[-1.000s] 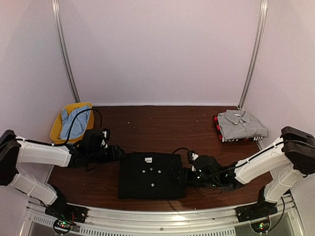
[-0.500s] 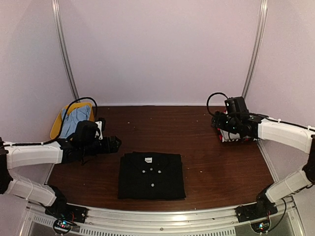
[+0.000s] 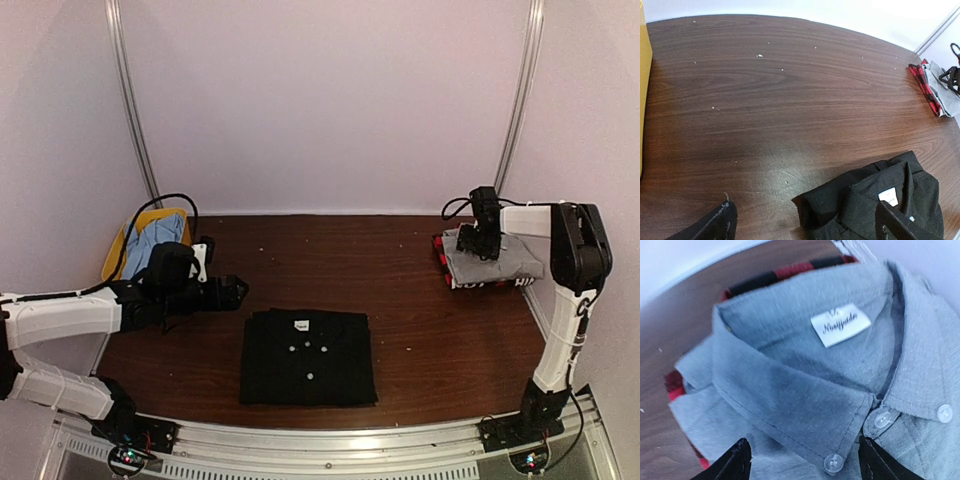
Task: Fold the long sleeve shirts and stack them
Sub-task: Move the square-folded shirt to the center of the board.
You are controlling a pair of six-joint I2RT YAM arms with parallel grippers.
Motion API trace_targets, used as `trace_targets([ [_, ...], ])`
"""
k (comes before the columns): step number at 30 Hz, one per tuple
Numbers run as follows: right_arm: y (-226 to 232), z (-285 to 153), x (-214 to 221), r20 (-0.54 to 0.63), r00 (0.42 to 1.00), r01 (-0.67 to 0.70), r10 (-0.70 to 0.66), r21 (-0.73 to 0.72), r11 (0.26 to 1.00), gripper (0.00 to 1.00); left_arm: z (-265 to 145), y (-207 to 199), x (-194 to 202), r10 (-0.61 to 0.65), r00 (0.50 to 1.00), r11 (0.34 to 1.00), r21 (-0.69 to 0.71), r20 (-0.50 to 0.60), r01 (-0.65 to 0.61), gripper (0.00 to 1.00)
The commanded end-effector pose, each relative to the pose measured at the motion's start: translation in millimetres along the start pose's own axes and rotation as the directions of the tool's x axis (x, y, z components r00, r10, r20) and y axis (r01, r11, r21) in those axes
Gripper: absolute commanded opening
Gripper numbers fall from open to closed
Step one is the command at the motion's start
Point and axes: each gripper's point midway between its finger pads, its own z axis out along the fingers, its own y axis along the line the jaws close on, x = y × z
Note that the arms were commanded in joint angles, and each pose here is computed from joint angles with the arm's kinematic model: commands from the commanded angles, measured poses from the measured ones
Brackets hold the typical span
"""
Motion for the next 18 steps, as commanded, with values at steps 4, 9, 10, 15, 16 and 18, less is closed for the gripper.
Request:
trace_targets([
  [4, 6, 20, 73, -0.171, 0.984, 0.027, -0.042, -0.089, 0.996, 0.72, -6, -4, -10, 0.009, 0.999, 1.000, 0.019, 0.039, -0.010, 0.98],
  [9, 33, 5, 138, -0.230, 0.971, 0.023, -0.067, -0.189, 0.982, 0.71, -6, 3, -2, 0.016, 1.000, 1.000, -0.009, 0.017, -0.016, 0.98],
  [10, 39, -3, 144, -0.216, 0.974, 0.031, -0.071, -0.185, 0.982, 0.71, -6, 5, 0, 0.017, 1.000, 1.000, -0.013, 0.013, -0.016, 0.98],
  [15, 69, -43, 176, -0.179, 0.982, 0.021, -0.065, -0.237, 0.971, 0.71, -9, 10, 14, 0.007, 1.000, 1.000, -0.013, -0.011, -0.007, 0.98],
  [16, 74, -50, 182, -0.176, 0.982, 0.020, -0.064, -0.240, 0.971, 0.71, -9, 11, 19, -0.001, 1.000, 1.000, -0.009, -0.023, 0.001, 0.98],
  [18, 90, -66, 194, -0.165, 0.984, 0.016, -0.063, -0.275, 0.961, 0.71, -9, 11, 29, -0.017, 0.999, 1.000, 0.005, -0.048, 0.017, 0.98],
])
